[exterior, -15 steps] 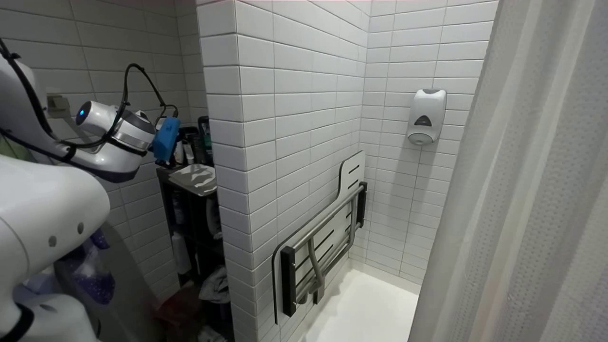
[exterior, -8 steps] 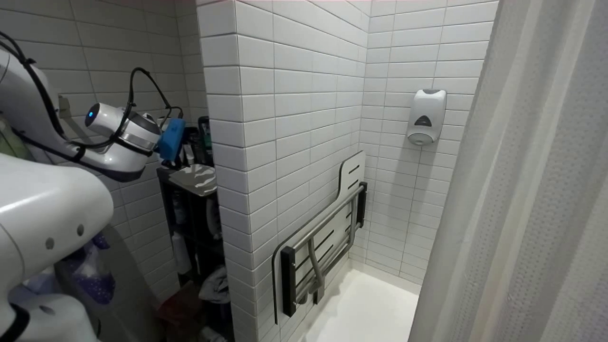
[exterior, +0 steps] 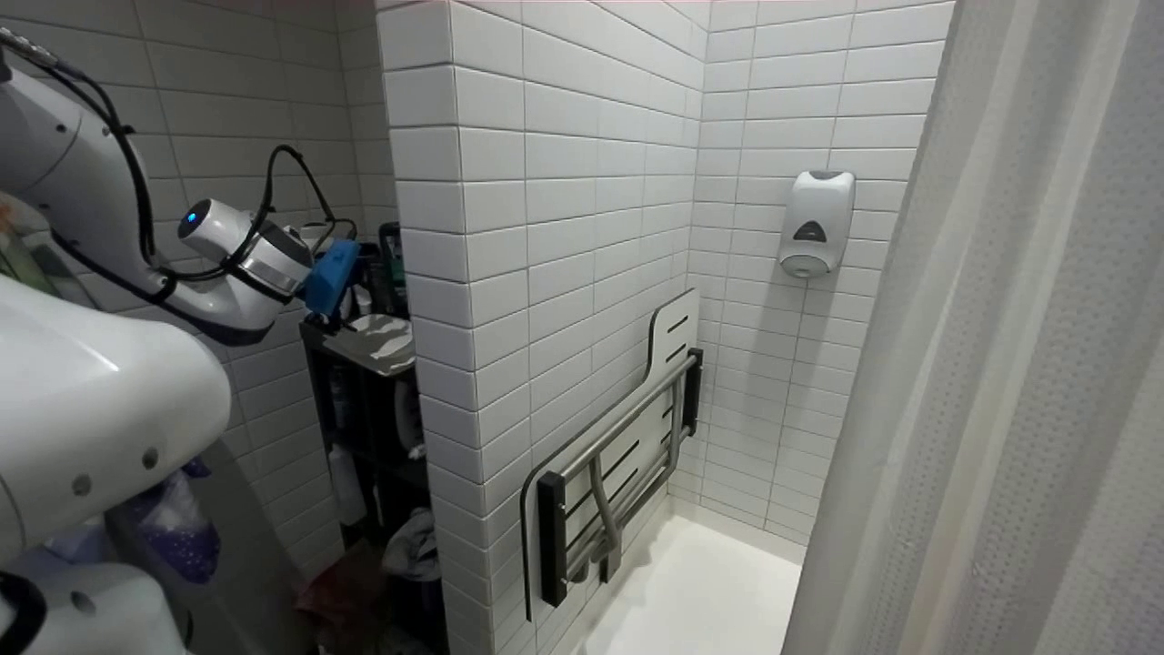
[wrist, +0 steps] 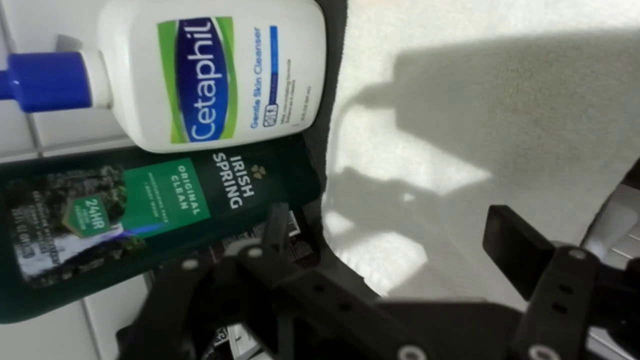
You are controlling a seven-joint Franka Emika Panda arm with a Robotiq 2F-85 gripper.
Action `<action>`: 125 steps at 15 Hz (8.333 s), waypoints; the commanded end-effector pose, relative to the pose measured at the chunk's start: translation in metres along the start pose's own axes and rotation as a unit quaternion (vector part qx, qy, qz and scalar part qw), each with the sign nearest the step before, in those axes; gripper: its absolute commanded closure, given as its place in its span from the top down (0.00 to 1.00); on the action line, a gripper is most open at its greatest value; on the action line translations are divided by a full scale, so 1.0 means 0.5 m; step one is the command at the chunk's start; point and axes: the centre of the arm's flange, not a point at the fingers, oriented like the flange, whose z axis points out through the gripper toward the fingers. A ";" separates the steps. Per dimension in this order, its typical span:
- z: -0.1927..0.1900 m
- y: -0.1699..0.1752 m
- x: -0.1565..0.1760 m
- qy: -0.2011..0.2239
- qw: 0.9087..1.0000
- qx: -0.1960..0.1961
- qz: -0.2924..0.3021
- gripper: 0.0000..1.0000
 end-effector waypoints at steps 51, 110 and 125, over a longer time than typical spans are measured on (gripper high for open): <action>-0.002 0.151 -0.024 0.017 0.994 0.097 0.051 1.00; 0.054 -0.069 -0.018 -0.078 0.992 0.096 -0.023 1.00; 0.035 -0.043 -0.015 -0.086 0.993 0.077 -0.002 0.02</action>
